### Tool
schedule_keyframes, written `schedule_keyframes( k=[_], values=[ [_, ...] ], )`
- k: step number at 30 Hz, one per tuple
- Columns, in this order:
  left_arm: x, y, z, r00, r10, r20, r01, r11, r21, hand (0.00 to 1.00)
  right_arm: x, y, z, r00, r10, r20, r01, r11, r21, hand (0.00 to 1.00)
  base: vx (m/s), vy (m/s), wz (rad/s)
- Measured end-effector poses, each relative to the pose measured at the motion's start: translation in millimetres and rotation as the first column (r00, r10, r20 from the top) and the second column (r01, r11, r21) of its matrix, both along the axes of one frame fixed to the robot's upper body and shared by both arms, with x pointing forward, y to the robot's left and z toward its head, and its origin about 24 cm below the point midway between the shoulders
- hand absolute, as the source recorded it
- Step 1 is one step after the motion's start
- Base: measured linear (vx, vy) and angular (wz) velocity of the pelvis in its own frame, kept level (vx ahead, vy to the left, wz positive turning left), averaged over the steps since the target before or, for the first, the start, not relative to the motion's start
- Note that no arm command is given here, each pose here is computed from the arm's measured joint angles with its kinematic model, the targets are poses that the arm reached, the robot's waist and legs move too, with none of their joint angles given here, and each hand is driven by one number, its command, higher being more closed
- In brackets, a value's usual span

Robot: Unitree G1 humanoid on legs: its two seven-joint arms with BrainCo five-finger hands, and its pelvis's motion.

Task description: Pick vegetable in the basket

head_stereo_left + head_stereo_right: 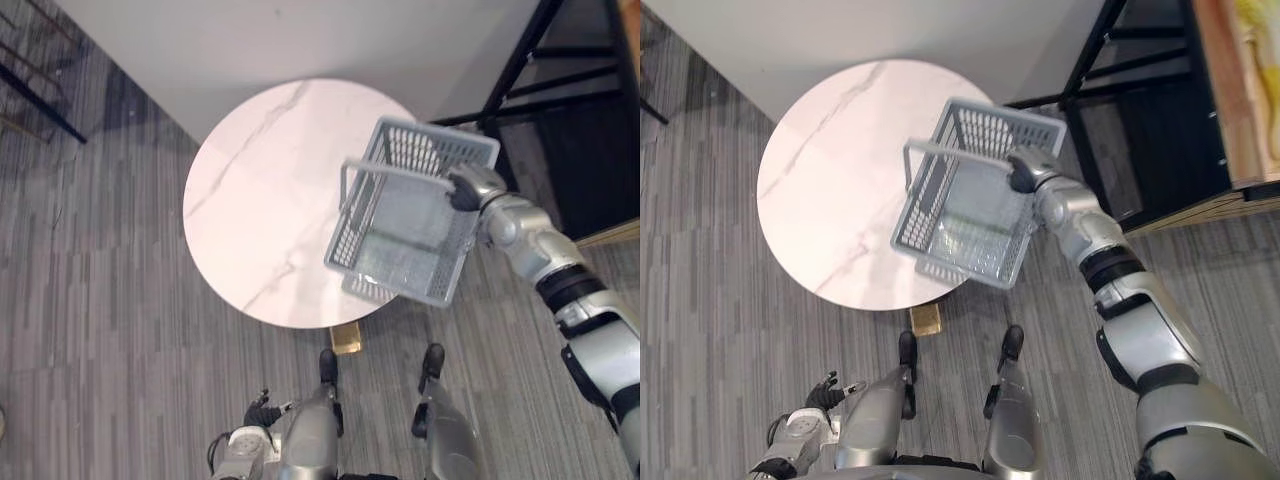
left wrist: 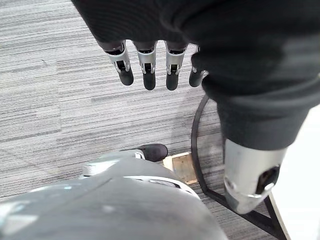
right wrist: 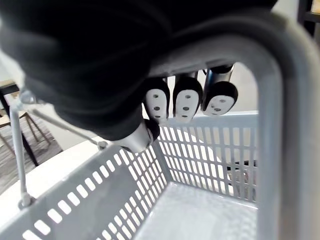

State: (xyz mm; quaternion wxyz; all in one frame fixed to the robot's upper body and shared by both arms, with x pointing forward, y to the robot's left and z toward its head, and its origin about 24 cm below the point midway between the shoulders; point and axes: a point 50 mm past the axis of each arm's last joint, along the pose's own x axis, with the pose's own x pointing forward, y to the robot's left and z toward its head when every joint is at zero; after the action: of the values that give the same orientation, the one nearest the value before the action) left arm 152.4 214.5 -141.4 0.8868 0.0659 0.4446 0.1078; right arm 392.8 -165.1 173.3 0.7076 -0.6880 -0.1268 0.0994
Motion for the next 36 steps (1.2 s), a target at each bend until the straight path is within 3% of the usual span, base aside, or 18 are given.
schedule_keyframes(
  k=[8,28,36],
  values=[
    [-28.6,14.2,-6.9,0.997,-0.002,-0.077,0.005,0.999,0.039,0.0,-38.5,10.3,-44.8,0.982,0.155,-0.108,-0.155,0.988,0.006,1.0,-0.01,-0.005,-0.18],
    [-68.9,19.1,-17.8,0.979,-0.001,-0.205,0.008,0.999,0.033,0.0,-86.1,8.7,-30.7,0.919,0.367,-0.144,-0.37,0.929,0.003,1.0,0.01,-0.018,-0.18],
    [-78.0,17.7,-19.8,0.975,0.006,-0.224,0.0,1.0,0.027,0.0,-111.4,-17.8,-59.8,0.929,0.304,-0.213,-0.294,0.953,0.075,1.0,0.0,-0.013,-0.02]
  ],
)
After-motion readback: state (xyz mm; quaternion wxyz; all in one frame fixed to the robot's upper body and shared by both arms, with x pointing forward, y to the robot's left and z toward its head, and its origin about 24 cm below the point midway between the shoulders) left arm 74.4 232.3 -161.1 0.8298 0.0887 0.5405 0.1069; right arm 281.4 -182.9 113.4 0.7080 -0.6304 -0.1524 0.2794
